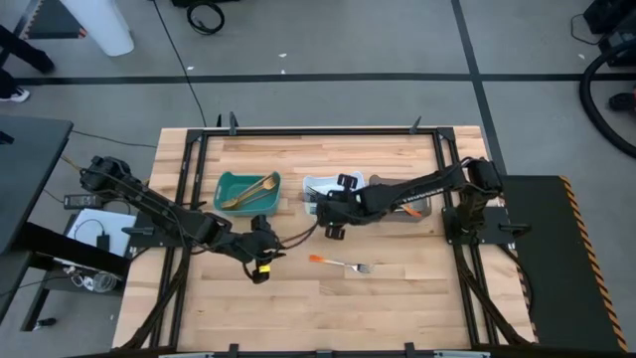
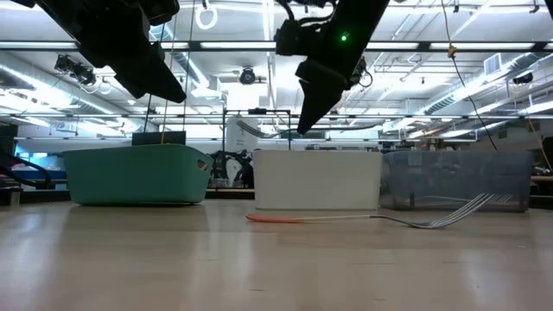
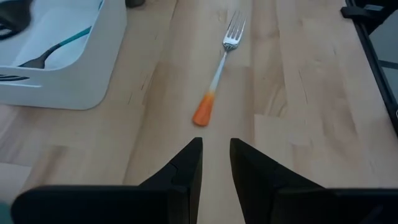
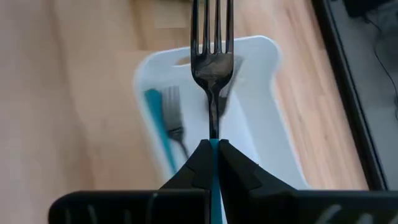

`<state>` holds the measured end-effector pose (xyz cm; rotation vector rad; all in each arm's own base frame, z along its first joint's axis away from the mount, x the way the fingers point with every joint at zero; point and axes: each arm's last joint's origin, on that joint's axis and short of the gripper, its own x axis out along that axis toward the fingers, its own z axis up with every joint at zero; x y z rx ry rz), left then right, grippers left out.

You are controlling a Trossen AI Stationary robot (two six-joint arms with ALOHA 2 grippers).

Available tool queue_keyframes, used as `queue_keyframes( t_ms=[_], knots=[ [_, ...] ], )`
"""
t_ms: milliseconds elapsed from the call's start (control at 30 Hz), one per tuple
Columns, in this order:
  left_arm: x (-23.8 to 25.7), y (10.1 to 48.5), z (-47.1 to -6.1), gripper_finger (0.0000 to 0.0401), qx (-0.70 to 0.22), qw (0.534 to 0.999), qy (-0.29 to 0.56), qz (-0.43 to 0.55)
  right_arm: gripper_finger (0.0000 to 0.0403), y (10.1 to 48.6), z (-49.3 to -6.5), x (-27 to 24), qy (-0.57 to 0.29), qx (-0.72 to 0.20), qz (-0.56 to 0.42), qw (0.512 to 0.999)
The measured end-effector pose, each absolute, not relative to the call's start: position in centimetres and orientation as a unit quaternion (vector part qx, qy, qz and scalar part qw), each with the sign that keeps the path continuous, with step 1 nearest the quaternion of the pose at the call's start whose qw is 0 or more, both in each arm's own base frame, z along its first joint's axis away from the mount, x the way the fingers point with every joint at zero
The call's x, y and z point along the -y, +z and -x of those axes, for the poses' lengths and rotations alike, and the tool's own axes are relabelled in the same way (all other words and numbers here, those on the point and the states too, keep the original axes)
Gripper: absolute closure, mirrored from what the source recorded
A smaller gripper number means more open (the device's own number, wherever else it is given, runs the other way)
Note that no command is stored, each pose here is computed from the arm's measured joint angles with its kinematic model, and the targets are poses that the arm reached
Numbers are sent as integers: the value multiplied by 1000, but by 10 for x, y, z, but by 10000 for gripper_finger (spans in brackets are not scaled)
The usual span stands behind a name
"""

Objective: Sort silverware by color (type)
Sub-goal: Put the blue fork into the white bin

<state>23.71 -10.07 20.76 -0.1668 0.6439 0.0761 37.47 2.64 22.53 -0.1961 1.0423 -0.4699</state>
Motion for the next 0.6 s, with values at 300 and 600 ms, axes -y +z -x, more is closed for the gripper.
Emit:
queue_keyframes(
  t_ms=[300,600],
  knots=[
    [100,208,-237,312,-310,946,52,77,386,222,-375,11,-288,-486,72,822],
    [107,208,-234,312,-311,946,40,76,386,202,-369,23,-278,-501,60,817]
  ],
)
